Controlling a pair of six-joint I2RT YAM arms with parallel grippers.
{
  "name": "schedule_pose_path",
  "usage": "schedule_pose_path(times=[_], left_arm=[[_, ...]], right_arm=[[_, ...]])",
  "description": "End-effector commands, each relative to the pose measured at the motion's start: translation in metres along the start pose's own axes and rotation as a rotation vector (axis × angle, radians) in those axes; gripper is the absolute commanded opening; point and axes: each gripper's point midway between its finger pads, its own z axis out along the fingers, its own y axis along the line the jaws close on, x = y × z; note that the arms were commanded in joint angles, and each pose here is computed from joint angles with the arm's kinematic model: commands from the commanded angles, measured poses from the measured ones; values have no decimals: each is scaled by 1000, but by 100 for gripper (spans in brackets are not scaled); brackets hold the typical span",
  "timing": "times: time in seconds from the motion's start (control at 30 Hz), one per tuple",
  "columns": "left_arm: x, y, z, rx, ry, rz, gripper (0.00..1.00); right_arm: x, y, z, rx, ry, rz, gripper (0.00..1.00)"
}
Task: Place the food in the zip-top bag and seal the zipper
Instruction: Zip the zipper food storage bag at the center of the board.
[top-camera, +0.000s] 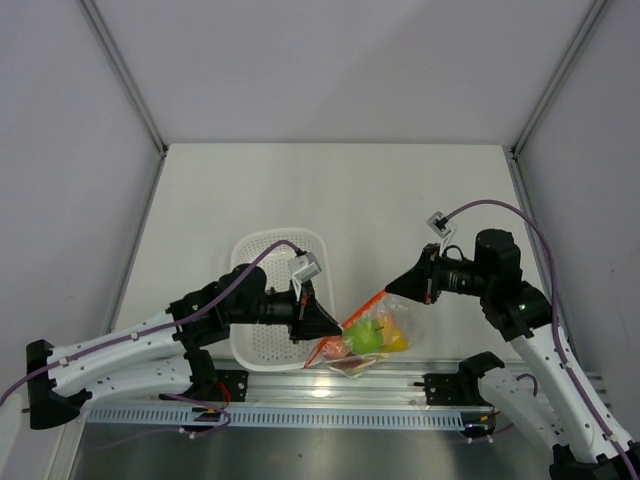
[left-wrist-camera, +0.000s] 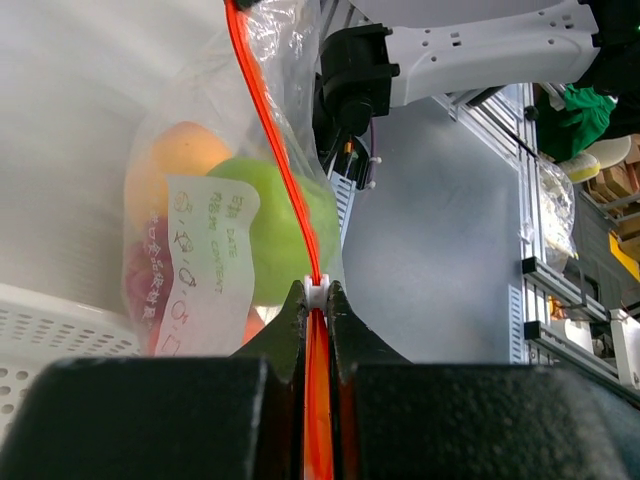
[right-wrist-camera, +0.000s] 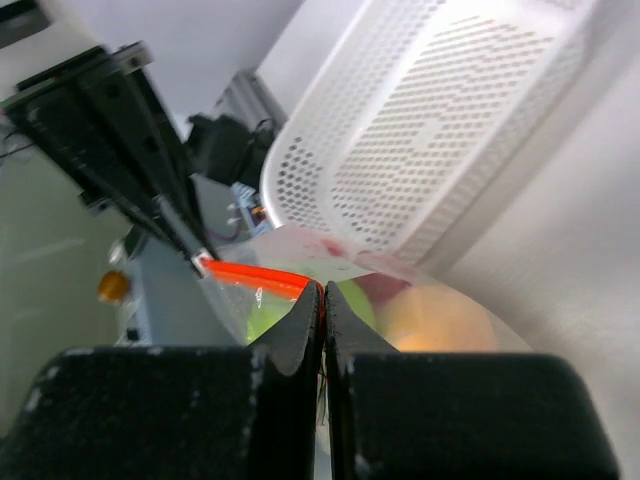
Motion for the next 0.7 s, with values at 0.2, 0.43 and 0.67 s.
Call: schedule_pose_path(times=[0.2, 0.43, 0.67], left_arm=[[-13, -18, -15, 33, -30, 4, 1], [-7, -17, -18, 27, -23, -9, 1], [-1, -15, -23, 24, -17, -16, 1]], right_arm=[[-42, -54, -28, 411, -203, -4, 0], [-46, -56, -34, 436, -232, 0, 0], [-48, -61, -37, 451, -241, 10, 0]])
